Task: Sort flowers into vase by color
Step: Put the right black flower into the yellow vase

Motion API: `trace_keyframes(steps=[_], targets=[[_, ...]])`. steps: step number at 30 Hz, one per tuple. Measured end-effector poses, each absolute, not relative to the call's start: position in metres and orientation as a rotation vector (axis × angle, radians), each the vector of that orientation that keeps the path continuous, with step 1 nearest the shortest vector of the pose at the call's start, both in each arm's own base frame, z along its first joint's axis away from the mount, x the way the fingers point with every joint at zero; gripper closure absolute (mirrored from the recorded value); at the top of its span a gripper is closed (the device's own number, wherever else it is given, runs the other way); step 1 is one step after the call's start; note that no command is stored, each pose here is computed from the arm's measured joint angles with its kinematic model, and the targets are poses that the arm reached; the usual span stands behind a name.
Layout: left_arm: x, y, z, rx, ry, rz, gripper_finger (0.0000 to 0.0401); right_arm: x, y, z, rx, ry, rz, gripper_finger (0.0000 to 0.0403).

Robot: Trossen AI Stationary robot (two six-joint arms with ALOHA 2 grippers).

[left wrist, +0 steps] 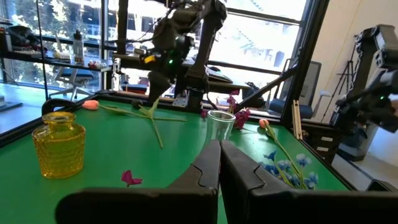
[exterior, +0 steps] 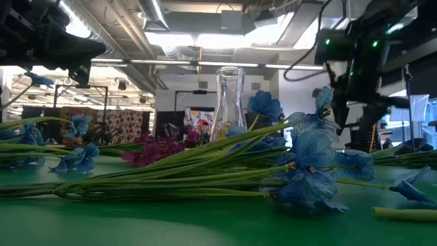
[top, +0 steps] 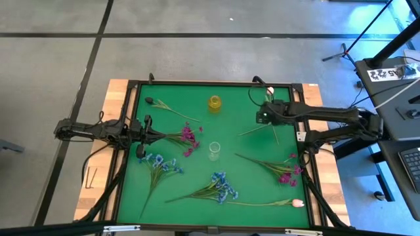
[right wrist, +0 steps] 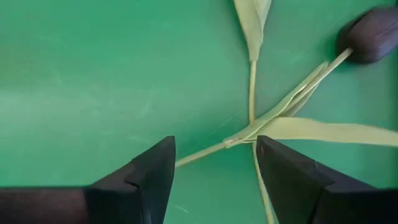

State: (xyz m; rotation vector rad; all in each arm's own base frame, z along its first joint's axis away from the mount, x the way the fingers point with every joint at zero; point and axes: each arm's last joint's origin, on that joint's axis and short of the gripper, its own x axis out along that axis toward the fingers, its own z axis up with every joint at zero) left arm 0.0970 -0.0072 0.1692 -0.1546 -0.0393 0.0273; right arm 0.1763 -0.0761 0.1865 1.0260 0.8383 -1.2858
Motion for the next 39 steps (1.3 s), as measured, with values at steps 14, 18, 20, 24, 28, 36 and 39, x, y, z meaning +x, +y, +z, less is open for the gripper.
trace_keyframes(steps=[14, 18, 20, 24, 28, 36, 39], targets=[[0.097, -0.007, 0.169, -0.155, -0.039, 0.027, 0.0401, 0.176, -0.081, 0.167, 1.185, 0.834, -1.256, 0.0182], [0.097, -0.007, 0.169, -0.155, -0.039, 0.028, 0.0401, 0.176, -0.079, 0.167, 1.256, 0.837, -1.248, 0.0182], [0.097, -0.007, 0.169, -0.155, -0.039, 0.027, 0.0401, 0.176, -0.079, 0.167, 1.276, 0.831, -1.253, 0.0182], [0.097, -0.007, 0.169, -0.155, -0.039, 0.027, 0.0401, 0.173, -0.078, 0.165, 1.290, 0.853, -1.288, 0.0182], [0.097, -0.007, 0.169, -0.155, -0.039, 0.027, 0.0401, 0.171, -0.080, 0.163, 1.270, 0.820, -1.347, 0.0182], [0.097, -0.007, 0.169, -0.155, -0.039, 0.027, 0.0401, 0.158, -0.089, 0.148, 1.316, 0.778, -1.415, 0.0182], [0.097, -0.007, 0.169, -0.155, -0.039, 0.027, 0.0401, 0.155, -0.091, 0.145, 1.328, 0.757, -1.424, 0.0182]])
